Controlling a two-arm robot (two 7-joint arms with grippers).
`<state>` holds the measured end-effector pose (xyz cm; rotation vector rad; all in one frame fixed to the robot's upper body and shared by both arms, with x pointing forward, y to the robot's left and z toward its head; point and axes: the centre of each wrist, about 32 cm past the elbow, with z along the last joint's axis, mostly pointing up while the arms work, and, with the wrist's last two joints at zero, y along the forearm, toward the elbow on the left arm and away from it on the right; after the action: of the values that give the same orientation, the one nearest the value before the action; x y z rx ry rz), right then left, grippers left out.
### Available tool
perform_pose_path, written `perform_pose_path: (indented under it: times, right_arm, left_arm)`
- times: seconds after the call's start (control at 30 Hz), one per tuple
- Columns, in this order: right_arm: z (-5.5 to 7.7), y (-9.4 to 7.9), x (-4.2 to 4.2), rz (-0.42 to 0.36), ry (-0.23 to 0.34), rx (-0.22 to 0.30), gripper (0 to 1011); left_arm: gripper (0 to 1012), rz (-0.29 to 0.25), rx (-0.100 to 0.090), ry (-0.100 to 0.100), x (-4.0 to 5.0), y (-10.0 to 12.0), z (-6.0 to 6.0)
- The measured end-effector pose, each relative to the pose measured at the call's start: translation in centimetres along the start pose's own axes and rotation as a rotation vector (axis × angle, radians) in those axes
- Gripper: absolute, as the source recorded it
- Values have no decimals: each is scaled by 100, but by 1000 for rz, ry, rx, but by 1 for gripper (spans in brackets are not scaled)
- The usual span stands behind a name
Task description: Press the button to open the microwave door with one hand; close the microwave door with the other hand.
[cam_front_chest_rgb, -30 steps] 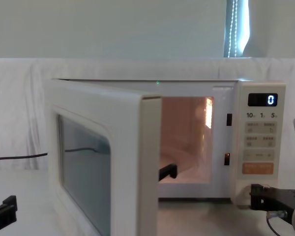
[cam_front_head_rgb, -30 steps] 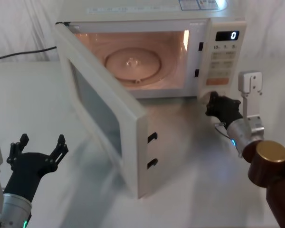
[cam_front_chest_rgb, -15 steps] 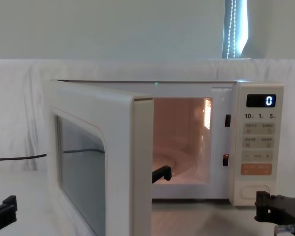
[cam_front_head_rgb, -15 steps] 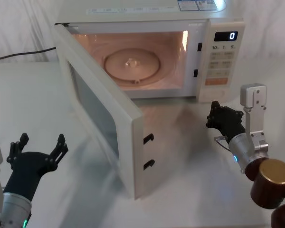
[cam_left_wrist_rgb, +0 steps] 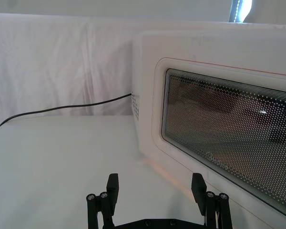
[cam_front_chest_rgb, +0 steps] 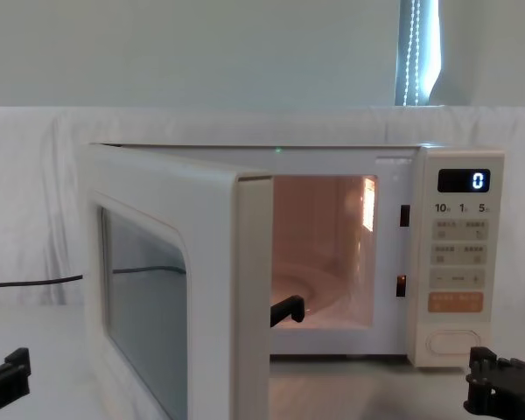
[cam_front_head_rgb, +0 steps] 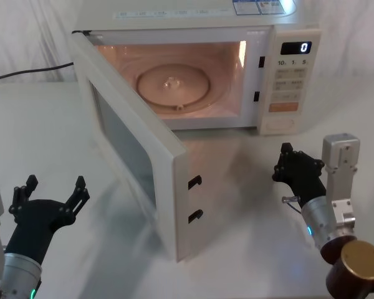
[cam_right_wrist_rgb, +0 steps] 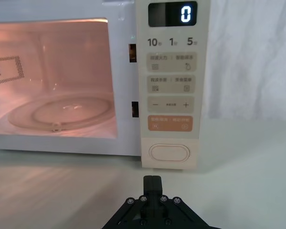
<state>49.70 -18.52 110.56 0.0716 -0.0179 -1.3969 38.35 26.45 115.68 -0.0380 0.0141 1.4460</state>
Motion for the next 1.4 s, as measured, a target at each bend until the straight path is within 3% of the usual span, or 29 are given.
perform_pose_path:
  times: [0.43, 0.87, 1.4]
  right_arm:
    - [-65, -77, -50, -61, 33, 39, 0]
    - [-49, -112, -48, -132, 43, 44, 0]
    - [-39, -130, -25, -161, 43, 72, 0]
  left_arm:
    - [1001, 0, 0, 0, 0, 0, 0]
    - [1001, 0, 0, 0, 0, 0, 0]
    - [1001, 0, 0, 0, 0, 0, 0]
